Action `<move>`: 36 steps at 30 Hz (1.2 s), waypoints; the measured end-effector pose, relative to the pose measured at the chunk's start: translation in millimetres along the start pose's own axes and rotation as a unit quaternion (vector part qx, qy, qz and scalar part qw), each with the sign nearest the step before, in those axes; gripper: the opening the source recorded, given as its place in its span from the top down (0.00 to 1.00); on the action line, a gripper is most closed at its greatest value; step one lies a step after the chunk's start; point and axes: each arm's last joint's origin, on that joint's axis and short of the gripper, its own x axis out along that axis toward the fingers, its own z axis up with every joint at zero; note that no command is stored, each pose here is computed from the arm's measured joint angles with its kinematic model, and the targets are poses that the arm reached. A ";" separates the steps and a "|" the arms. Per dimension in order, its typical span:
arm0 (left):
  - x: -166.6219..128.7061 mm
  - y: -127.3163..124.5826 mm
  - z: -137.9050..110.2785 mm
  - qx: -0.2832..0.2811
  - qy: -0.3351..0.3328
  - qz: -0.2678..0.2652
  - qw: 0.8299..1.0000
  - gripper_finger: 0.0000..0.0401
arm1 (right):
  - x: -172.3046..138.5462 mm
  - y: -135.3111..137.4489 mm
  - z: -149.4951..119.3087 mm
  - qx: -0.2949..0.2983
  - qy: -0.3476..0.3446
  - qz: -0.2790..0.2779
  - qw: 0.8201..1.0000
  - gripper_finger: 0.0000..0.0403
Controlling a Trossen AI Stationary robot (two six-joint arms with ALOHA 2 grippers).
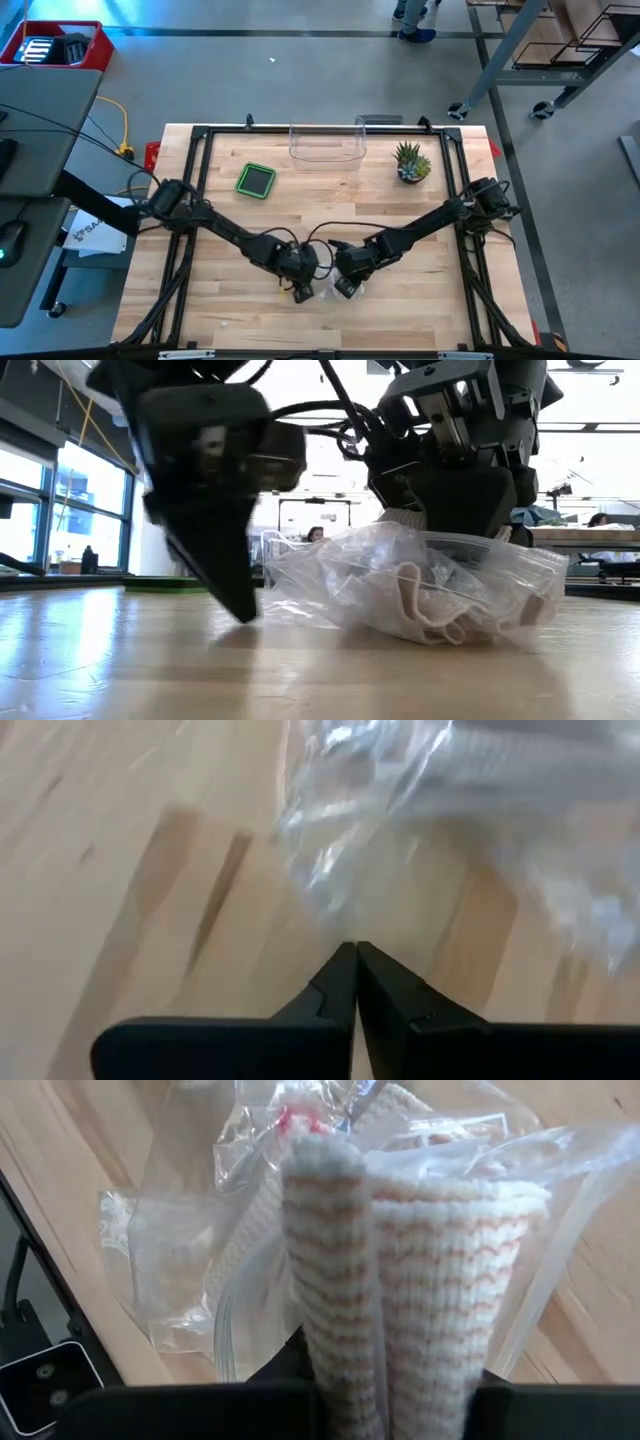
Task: Roll bandage
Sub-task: Put the rolled bandage into the transparent zip bag
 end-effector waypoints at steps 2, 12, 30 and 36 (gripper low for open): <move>-9.8 -3.6 0.9 -0.004 -0.007 -0.011 1.000 0.98 | 0.1 -0.3 -0.1 -0.003 0.001 -0.001 1.000 0.91; -21.8 -40.3 3.2 0.188 -0.122 -0.068 0.972 0.72 | 0.5 0.0 -1.2 -0.011 0.014 0.005 1.000 0.91; -0.7 -53.3 26.8 0.453 -0.220 0.052 0.862 0.58 | 1.3 1.3 2.4 0.007 0.024 0.034 0.999 0.91; 10.2 -47.3 29.2 0.501 -0.211 0.070 0.837 0.67 | 1.4 -0.2 1.1 0.007 0.033 0.028 0.999 0.91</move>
